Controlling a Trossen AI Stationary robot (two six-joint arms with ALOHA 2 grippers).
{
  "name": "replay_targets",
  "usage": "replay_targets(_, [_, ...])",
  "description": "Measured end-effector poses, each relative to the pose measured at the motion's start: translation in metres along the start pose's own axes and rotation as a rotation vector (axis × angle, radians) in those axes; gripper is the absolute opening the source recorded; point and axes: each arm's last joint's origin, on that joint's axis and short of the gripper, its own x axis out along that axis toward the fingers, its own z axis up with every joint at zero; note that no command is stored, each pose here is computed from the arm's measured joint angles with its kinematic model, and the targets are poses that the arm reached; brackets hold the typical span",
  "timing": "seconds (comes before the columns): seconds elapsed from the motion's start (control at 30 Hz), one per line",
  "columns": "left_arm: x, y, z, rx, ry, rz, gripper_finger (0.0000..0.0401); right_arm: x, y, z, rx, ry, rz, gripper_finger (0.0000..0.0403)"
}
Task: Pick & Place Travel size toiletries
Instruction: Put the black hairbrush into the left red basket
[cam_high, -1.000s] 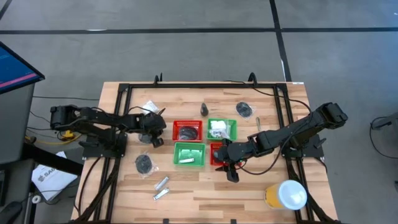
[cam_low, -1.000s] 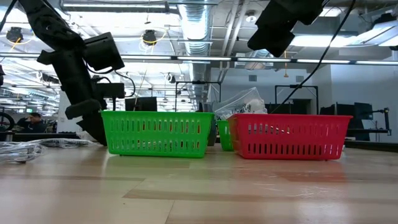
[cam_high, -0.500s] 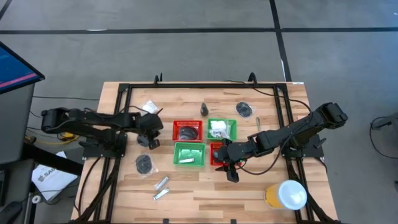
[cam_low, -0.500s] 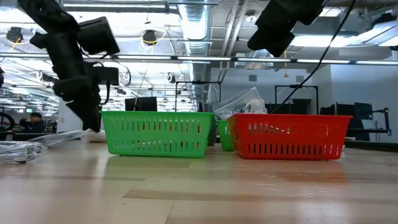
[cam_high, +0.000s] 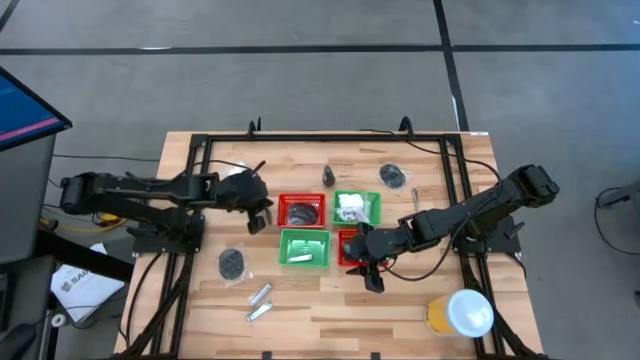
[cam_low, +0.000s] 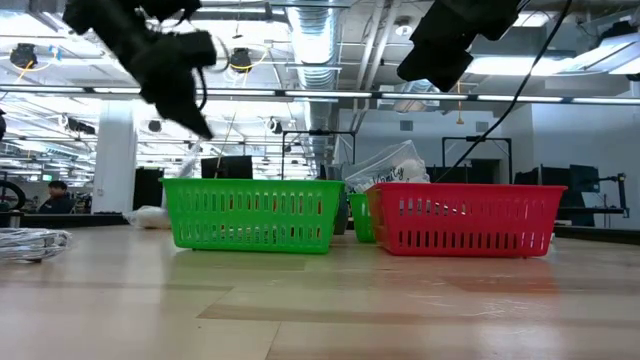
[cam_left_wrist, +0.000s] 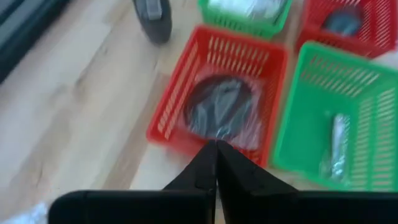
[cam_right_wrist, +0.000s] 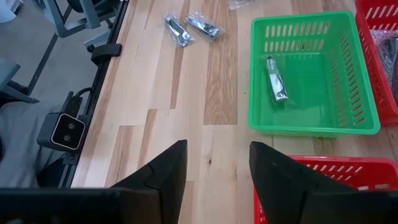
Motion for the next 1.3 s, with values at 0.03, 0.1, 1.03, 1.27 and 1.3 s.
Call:
replay_targets(0.03, [-0.003, -0.001, 0.004, 0.006, -0.015, -0.003, 0.0000, 0.000, 0.000, 0.000, 0.000, 0.000, 0.000, 0.0163])
replay_targets(0.1, [-0.008, -0.004, 0.014, 0.022, -0.047, -0.001, 0.0000, 0.000, 0.000, 0.000, 0.000, 0.000, 0.000, 0.0163])
replay_targets(1.03, [0.034, -0.020, 0.054, 0.089, -0.116, 0.004, 0.0000, 0.000, 0.001, 0.000, -0.002, 0.001, 0.002, 0.0163])
replay_targets(1.27, [0.050, -0.022, 0.051, 0.090, -0.077, -0.011, 0.0000, 0.000, 0.001, -0.001, -0.002, 0.002, 0.001, 0.0163])
replay_targets(1.3, [0.051, -0.021, 0.051, 0.089, -0.074, -0.009, 0.0001, 0.000, 0.001, 0.000, -0.002, 0.002, 0.002, 0.0163])
